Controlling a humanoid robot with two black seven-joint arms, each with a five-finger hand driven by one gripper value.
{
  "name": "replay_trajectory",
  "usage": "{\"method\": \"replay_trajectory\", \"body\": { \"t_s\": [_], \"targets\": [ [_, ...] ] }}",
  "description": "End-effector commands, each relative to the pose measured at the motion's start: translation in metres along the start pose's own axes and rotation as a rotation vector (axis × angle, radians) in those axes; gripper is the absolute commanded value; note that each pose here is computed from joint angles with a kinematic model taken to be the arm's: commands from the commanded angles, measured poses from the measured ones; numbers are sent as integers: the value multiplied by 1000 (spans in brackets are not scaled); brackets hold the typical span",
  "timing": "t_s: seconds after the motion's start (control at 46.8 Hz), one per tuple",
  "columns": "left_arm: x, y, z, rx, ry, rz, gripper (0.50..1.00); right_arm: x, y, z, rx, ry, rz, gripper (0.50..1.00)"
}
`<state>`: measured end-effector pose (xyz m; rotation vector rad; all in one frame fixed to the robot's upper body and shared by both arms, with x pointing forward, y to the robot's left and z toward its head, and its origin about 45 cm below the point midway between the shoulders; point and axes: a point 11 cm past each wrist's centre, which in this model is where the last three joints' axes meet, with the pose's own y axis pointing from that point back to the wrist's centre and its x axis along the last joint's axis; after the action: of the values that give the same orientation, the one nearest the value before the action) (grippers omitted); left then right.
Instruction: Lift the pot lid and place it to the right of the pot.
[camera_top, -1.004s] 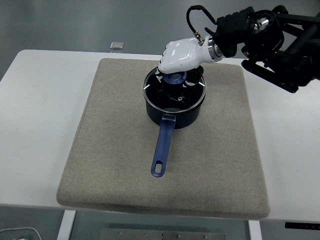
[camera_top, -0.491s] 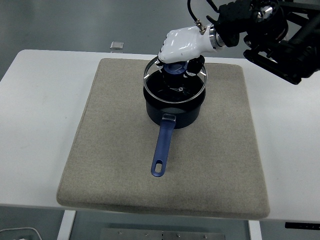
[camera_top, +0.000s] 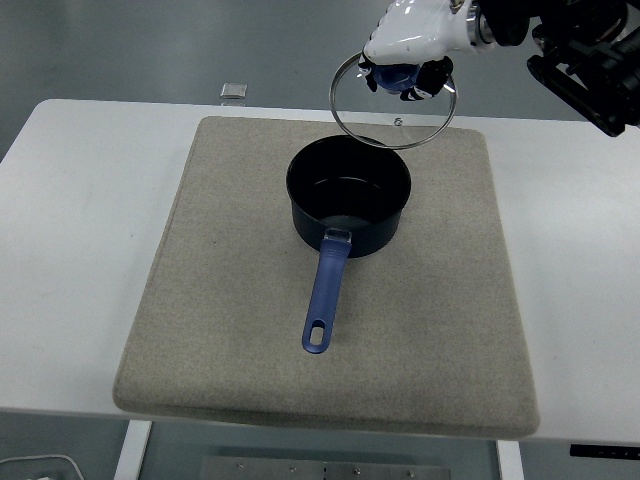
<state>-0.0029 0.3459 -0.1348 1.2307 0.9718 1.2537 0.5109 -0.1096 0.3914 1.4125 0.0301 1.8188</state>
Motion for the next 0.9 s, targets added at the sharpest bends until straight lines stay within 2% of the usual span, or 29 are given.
{"method": "replay_trajectory", "body": {
  "t_s": [0.0,0.128,0.342,0.513,0.876],
  "targets": [
    [0,0,0,1,0,0,1000,-4,3,8,-26,-8,-9,500],
    [0,0,0,1,0,0,1000,-10,8,19,-66,-15,-16,500],
    [0,0,0,1,0,0,1000,-37,16,34,-122,-45,-52,500],
    [0,0,0,-1,0,0,1000,-55,17,33,-123,-63,-76,500],
    [0,0,0,-1,0,0,1000,-80,10,22,-102,-94,-100,500]
  ]
}}
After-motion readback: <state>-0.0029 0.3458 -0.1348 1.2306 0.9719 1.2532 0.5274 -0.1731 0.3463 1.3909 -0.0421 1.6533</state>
